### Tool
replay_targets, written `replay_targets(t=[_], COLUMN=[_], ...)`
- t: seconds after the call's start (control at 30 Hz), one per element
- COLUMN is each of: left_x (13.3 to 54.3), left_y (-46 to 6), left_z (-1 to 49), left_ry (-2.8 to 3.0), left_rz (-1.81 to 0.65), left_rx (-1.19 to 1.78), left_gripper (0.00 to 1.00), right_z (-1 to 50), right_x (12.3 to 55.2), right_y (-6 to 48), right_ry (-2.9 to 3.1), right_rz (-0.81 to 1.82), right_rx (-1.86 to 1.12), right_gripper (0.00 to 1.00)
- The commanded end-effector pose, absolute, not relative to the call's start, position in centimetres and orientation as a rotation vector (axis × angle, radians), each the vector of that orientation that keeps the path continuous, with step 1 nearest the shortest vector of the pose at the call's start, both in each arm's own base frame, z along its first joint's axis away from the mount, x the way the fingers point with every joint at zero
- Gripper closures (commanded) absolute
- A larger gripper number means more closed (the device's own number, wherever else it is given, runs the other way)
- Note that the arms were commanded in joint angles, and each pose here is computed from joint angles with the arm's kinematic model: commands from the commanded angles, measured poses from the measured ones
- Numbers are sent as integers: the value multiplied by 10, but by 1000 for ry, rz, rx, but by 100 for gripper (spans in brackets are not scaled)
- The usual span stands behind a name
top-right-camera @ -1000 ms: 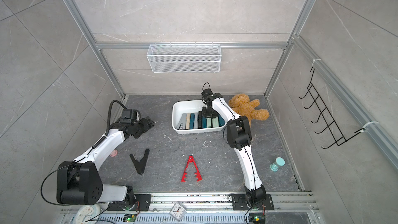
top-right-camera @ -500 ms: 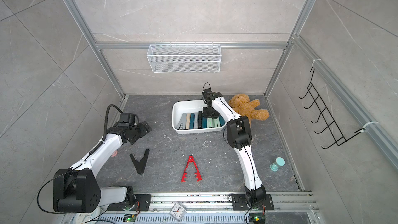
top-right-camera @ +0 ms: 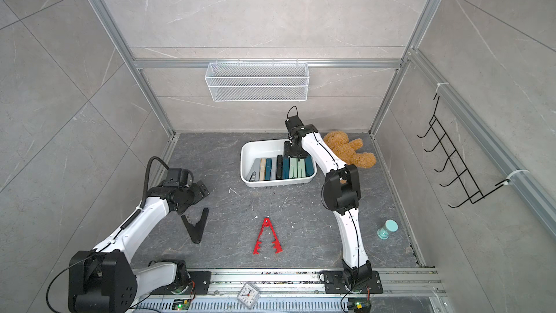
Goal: Put the pruning pliers into the storage box
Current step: Adjust the pruning pliers in the storage box, then pick up the pruning pliers from the center of the board.
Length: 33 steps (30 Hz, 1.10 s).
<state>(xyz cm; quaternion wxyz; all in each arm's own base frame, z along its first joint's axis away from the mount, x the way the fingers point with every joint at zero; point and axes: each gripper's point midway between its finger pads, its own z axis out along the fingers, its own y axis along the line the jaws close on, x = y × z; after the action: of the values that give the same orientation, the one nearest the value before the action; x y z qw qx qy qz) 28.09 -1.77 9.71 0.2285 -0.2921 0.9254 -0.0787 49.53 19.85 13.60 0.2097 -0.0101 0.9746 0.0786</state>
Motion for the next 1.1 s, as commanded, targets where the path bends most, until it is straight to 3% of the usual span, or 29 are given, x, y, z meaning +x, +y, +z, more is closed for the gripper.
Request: replay_targets(t=[0.0,0.43,0.63,0.8,0.97,1.07], left_x=[258,256,268,268,269,271], left_y=[-8,-35,-46,-49,-54,-57], left_z=[93,63,55,42,36,33], left_ry=[2538,2693,2762,2828,2851,2867], left_rz=[-173,-273,-244,-202,-176,-164], left_rx=[-893,-676,-534,-487,-441,-424], left_gripper=[4,21,39,42,68,70], right_z=[172,180,180,184,184,184], right_x=[497,466,461,459,456,455], right_y=[200,176,166,159,152,146], right_ry=[2572,2508,2506,2489,2485,2480], right_rz=[294,357,395,426,452,454], right_rx=[-53,-6,41,75,103,120], right_gripper=[39,37,37,37,37,37])
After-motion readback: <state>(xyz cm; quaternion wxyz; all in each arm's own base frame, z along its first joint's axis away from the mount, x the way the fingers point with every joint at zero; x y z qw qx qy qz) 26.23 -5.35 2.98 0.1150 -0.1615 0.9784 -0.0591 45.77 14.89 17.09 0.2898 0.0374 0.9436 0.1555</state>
